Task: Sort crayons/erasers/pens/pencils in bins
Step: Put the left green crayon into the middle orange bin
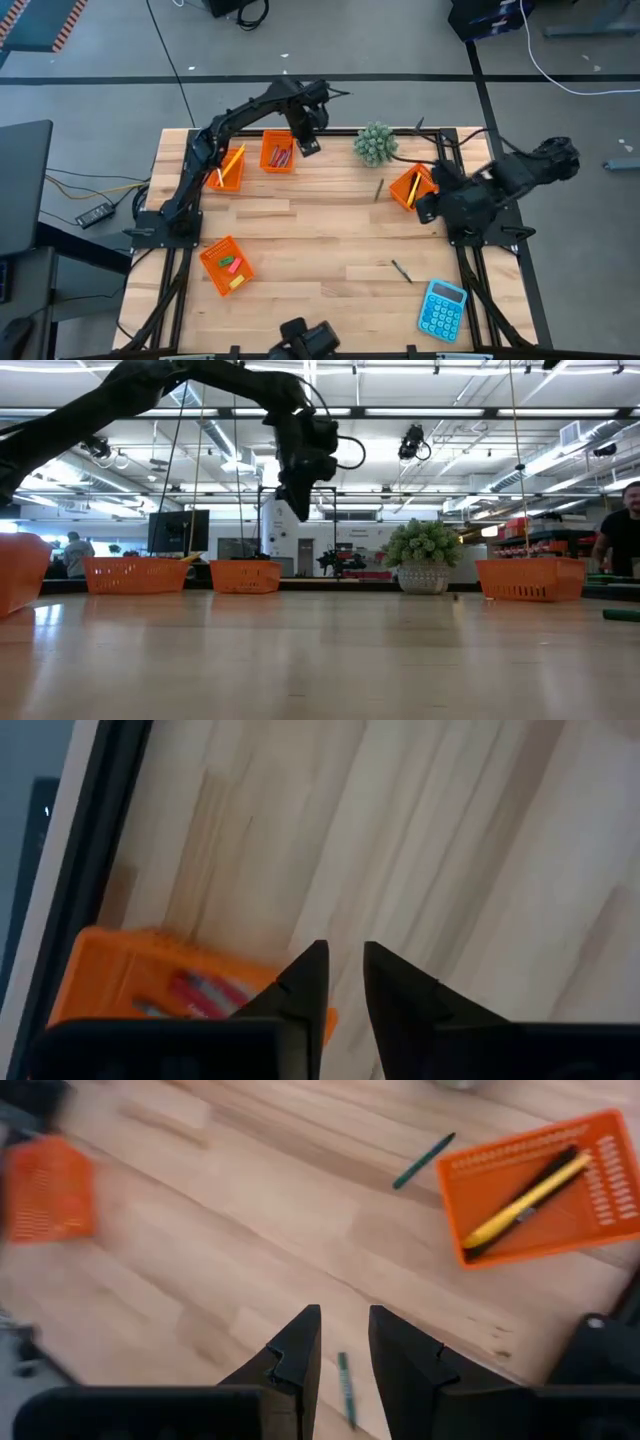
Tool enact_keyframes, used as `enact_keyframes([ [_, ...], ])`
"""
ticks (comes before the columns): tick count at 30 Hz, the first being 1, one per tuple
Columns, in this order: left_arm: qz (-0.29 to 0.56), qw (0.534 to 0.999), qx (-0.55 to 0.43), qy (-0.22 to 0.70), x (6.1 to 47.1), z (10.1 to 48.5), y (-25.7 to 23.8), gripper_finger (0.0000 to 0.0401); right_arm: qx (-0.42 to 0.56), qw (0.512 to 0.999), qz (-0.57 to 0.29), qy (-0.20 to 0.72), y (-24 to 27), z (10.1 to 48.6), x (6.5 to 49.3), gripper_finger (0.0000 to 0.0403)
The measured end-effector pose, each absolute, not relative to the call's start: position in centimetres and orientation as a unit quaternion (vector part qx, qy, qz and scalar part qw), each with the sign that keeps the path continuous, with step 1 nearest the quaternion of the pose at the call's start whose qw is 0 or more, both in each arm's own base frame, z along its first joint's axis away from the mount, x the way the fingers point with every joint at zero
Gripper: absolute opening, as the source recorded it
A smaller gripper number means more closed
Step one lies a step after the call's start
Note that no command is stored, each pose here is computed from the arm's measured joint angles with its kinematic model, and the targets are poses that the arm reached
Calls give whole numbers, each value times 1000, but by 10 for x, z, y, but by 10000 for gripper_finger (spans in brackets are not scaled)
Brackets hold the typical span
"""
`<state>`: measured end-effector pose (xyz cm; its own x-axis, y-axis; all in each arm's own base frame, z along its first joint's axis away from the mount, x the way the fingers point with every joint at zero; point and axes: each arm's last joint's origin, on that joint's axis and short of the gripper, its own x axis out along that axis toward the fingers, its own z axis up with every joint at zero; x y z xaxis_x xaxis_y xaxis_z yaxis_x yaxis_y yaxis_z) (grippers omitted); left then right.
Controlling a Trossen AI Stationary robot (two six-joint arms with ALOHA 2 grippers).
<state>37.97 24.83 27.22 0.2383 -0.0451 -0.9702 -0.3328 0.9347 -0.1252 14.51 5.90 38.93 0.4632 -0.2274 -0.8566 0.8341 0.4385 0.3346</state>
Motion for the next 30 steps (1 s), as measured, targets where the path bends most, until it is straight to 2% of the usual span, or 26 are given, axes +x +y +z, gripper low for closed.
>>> enact_keyframes([
  [6, 97, 791, -169, 579, 355, 299, 261, 48, 380, 721, -405, 415, 48, 372, 181, 94],
  [12, 113, 827, -144, 531, 344, 332, 259, 9, 401, 703, -391, 438, 28, 359, 219, 99],
  [16, 112, 841, -126, 515, 336, 346, 258, 10, 426, 676, -382, 464, 6, 344, 245, 99],
  [21, 137, 850, -119, 495, 308, 368, 269, 21, 451, 616, -395, 510, -21, 316, 272, 100],
  [26, 185, 858, -138, 458, 283, 388, 279, 7, 433, 596, -382, 558, -34, 290, 292, 100],
  [30, 207, 872, -140, 421, 277, 404, 277, 14, 455, 583, -405, 537, -38, 277, 306, 100],
])
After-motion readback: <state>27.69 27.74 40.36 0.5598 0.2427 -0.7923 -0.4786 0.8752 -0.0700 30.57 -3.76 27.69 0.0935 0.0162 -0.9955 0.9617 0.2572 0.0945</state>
